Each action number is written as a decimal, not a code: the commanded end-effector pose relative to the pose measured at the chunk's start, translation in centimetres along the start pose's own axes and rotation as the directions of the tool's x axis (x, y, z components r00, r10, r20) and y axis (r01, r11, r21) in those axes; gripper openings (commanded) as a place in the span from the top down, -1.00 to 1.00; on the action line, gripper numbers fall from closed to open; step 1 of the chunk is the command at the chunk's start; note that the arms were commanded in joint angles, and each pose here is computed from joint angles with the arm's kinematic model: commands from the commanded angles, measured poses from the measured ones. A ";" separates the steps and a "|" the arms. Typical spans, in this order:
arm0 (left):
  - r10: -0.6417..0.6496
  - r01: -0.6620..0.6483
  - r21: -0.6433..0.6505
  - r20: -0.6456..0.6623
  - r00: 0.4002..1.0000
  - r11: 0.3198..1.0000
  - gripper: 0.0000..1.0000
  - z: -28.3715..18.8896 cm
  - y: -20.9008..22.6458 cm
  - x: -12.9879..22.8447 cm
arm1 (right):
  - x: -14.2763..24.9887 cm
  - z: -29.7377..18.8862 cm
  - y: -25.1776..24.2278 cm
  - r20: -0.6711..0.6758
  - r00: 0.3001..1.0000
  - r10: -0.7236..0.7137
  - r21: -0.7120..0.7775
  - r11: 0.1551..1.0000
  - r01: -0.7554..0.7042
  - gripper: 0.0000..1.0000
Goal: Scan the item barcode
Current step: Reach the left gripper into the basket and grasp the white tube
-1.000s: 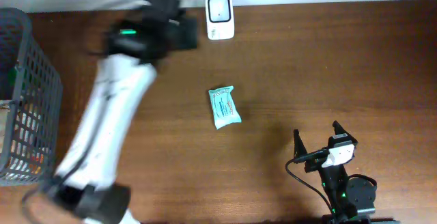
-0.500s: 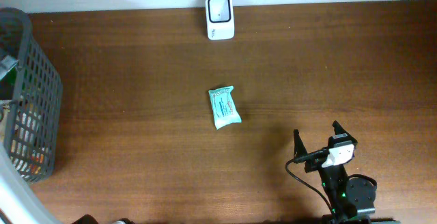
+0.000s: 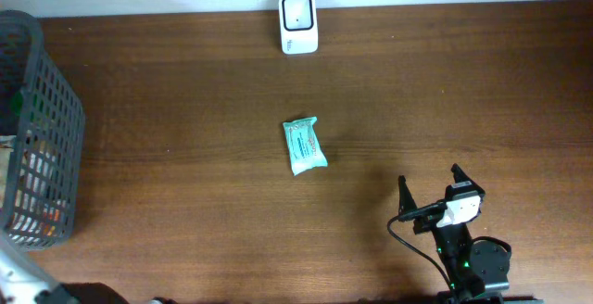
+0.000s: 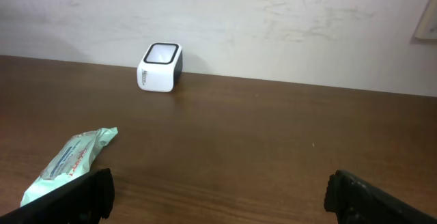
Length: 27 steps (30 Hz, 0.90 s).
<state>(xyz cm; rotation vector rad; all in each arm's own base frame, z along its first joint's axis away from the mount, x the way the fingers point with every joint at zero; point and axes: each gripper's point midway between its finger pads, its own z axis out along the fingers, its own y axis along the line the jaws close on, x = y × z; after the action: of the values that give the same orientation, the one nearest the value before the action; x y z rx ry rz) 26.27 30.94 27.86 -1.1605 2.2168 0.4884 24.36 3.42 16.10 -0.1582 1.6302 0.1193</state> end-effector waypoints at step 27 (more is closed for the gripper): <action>0.527 -0.426 0.320 -0.379 0.761 0.846 -0.57 16.8 -2.5 11.6 | 0.3 0.0 0.1 -0.003 1.000 0.005 -0.004 1.000 -0.005 -0.96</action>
<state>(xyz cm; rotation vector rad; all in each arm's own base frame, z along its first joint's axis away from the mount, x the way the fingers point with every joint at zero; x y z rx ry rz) 28.57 31.83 9.84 -0.6424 2.8748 0.2272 24.36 3.42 16.10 -0.1579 1.6302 0.1195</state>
